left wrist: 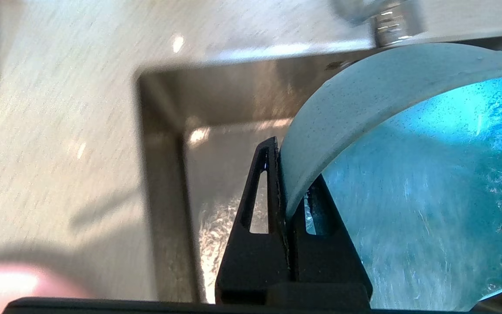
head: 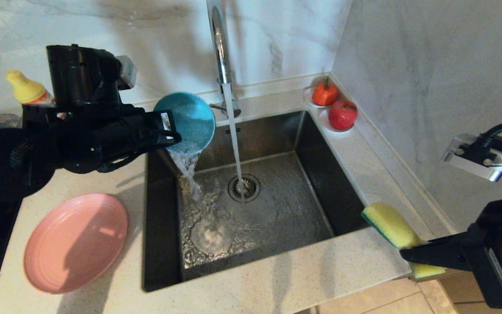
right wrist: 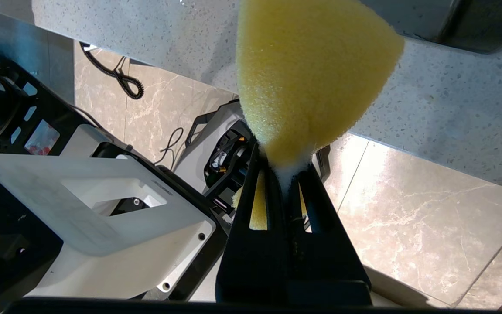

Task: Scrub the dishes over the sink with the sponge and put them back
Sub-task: Wash the bowl

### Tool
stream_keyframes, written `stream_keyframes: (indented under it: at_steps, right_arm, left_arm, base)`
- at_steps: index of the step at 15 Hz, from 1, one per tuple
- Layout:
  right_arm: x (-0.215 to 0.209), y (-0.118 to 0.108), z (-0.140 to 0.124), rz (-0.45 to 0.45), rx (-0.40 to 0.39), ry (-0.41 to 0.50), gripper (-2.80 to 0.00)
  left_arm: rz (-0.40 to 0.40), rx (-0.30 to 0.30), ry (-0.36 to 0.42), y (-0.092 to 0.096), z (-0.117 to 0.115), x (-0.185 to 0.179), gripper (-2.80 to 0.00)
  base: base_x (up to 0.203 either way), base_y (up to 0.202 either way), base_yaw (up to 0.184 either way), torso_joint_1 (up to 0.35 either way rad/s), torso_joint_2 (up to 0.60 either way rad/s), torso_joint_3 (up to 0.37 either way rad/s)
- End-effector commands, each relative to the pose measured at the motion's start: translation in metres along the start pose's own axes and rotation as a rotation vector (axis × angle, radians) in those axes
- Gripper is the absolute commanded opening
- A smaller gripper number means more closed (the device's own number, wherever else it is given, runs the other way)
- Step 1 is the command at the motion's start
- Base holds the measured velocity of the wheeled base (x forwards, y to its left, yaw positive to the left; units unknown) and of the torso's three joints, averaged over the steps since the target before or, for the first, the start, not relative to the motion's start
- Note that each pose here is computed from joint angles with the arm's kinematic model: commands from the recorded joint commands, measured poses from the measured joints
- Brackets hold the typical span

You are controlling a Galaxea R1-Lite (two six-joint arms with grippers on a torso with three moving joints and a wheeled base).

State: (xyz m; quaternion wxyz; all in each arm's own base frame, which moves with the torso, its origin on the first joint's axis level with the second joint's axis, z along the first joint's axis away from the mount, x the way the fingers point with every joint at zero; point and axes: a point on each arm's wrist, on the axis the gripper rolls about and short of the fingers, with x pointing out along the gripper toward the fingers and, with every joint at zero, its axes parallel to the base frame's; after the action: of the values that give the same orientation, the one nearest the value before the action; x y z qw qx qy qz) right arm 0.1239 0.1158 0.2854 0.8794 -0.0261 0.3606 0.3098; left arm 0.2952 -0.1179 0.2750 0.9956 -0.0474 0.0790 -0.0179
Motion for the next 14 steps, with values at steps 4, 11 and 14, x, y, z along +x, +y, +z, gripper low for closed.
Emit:
stream_keyframes:
  at_steps: [4, 11, 14]
  right_arm:
    - [0.001, 0.000, 0.000, 0.002, -0.003, 0.006, -2.80]
    - [0.003, 0.001, -0.001, 0.006, -0.004, 0.016, -2.80]
    - [0.006, 0.000, -0.006, 0.030, 0.001, 0.040, -2.80]
  left_arm:
    - [-0.077, 0.015, -0.234, 0.002, 0.016, -0.007, -2.80]
    - [-0.214, 0.043, -0.349, 0.011, 0.014, -0.038, -2.80]
    - [-0.224, 0.069, -0.449, 0.013, 0.006, -0.042, -2.80]
  base:
    - [0.000, 0.000, 0.000, 0.000, 0.00, 0.000]
    - [0.000, 0.000, 0.000, 0.000, 0.00, 0.000]
    - [0.000, 0.000, 0.000, 0.000, 0.00, 0.000]
